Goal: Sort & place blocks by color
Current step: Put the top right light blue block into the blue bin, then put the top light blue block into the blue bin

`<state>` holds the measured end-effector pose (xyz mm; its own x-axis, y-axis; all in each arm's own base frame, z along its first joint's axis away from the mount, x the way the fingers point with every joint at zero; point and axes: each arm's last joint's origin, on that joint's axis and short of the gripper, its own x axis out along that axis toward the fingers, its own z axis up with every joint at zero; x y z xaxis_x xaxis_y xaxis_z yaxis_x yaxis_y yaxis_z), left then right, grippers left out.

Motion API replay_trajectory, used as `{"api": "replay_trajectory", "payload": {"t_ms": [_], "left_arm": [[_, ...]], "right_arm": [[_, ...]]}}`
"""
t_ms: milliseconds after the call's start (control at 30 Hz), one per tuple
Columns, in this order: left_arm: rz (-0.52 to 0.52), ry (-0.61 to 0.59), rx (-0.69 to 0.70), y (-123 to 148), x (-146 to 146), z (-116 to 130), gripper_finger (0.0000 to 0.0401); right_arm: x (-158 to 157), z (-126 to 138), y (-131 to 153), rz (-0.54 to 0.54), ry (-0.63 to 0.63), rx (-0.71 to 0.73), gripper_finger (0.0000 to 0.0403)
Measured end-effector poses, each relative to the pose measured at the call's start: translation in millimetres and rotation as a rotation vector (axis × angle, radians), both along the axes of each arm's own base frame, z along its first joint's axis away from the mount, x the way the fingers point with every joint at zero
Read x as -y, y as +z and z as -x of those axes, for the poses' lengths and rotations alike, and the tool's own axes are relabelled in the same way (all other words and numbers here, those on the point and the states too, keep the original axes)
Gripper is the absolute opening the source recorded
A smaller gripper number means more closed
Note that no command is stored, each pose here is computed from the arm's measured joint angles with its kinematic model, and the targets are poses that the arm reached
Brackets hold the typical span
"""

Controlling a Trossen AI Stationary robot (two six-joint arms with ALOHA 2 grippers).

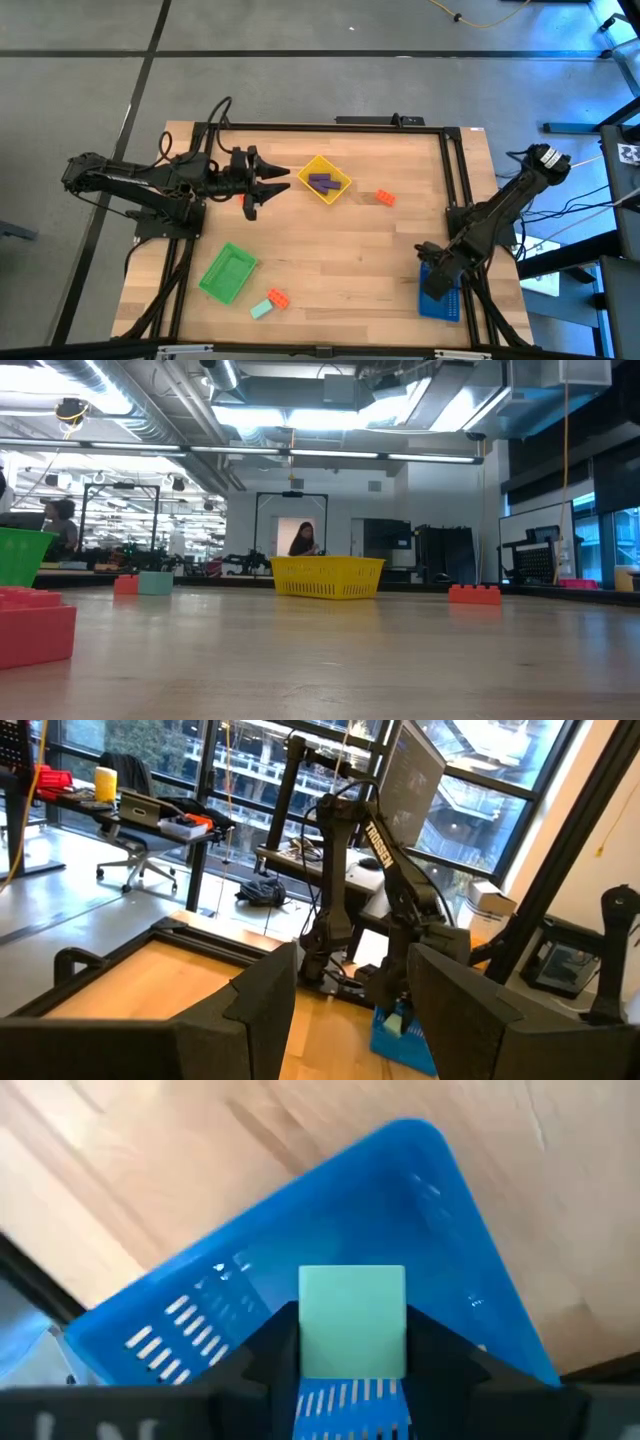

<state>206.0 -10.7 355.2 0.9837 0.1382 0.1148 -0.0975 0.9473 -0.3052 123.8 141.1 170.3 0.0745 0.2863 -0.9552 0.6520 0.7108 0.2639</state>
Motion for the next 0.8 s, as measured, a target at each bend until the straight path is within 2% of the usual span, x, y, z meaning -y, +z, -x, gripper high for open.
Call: {"api": "replay_trajectory", "payload": {"t_ms": [267, 533, 700, 800], "left_arm": [[0.005, 0.043, 0.002, 0.2, -1.2, 0.2, 0.0184], [0.006, 0.048, 0.002, 0.2, -1.4, 0.3, 0.0184], [0.006, 0.048, 0.003, 0.3, -1.4, 0.3, 0.0184], [0.006, 0.048, 0.002, 0.3, -1.4, 0.3, 0.0184]], "right_arm": [[5.1, 4.8, -11.5, 0.018, -0.015, -0.027, 0.0134], [4.2, 4.4, -11.3, 0.005, -0.012, -0.026, 0.0217], [4.1, 4.7, -10.3, -0.005, -0.006, -0.033, 0.0231], [2.5, 3.5, 2.9, -0.018, 0.053, -0.011, 0.0233]]}}
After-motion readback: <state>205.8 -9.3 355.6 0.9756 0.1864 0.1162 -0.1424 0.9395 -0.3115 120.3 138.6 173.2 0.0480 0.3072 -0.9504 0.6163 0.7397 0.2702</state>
